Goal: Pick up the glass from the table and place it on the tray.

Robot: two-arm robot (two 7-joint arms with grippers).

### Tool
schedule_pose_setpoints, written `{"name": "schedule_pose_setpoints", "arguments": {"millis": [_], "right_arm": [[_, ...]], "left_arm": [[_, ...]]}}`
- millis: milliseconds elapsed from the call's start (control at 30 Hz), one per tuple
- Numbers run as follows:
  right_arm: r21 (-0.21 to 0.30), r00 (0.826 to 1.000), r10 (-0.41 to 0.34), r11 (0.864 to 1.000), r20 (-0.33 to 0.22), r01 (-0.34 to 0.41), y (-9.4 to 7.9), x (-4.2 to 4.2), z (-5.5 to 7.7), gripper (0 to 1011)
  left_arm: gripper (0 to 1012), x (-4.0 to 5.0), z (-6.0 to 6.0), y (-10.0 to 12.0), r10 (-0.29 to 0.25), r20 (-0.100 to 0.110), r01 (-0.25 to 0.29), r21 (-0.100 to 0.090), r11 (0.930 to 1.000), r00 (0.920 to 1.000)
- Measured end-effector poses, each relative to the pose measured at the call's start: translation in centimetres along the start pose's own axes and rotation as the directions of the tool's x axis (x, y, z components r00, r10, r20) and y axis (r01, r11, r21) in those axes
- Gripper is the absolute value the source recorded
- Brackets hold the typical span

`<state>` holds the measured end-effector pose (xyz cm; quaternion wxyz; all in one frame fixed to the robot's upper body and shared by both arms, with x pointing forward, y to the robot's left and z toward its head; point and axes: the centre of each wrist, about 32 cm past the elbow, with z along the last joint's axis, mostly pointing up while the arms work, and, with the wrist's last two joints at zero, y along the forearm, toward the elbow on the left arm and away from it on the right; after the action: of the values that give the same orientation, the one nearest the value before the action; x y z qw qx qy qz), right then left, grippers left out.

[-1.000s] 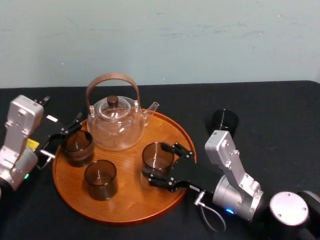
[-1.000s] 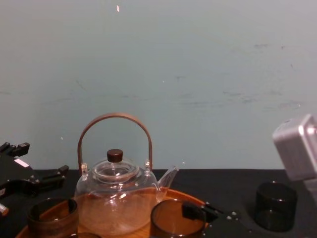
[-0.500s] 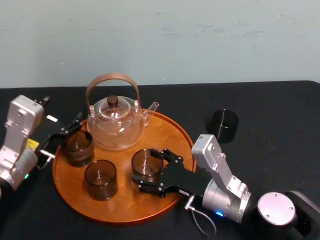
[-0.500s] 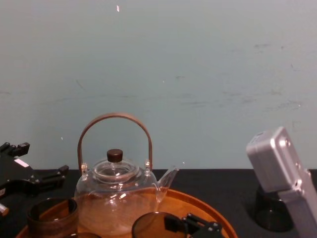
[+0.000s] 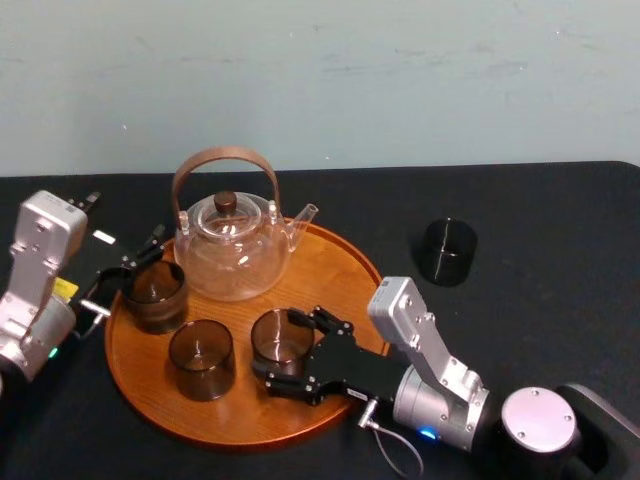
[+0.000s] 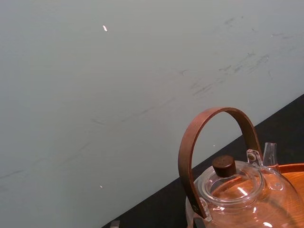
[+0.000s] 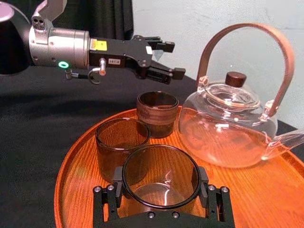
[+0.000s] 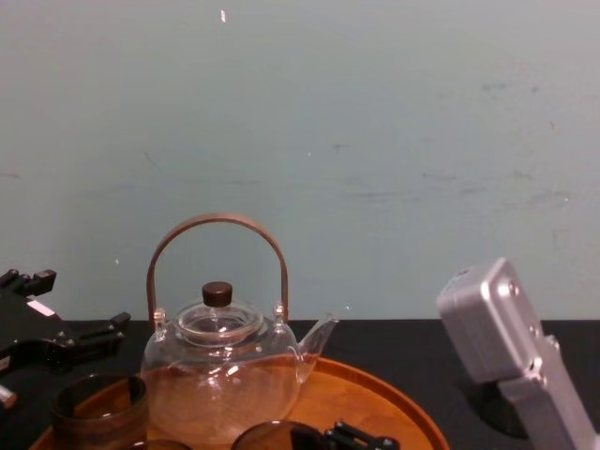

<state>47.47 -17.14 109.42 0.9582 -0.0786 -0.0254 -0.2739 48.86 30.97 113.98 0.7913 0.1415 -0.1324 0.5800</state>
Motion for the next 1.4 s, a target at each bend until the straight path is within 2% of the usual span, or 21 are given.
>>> {"name": "schedule_pose_setpoints", "arguments": {"millis": [467,933,1100,1400], "right_arm": [[-0.020,1.000,0.014,1.000,-0.003,-0.014,0.48,0.18,-0.71,911],[-0.020,1.000,0.014,1.000,-0.004,-0.014,0.48,0.18,-0.70,913],[-0.019,1.000,0.013,1.000,-0.004,-0.013,0.47,0.18,-0.68,1003],[-0.019,1.000,0.012,1.000,-0.005,-0.012,0.44,0.18,-0.68,1002]], "left_arm": [[1001,0.00,0.00,0.00,0.000,0.000,0.000,0.000,1.0000,1.0000],[1002,0.00,0.00,0.00,0.000,0.000,0.000,0.000,1.0000,1.0000],[1001,0.00,0.00,0.00,0.000,0.000,0.000,0.000,1.0000,1.0000],[1002,0.00,0.00,0.00,0.000,0.000,0.000,0.000,1.0000,1.0000]]}}
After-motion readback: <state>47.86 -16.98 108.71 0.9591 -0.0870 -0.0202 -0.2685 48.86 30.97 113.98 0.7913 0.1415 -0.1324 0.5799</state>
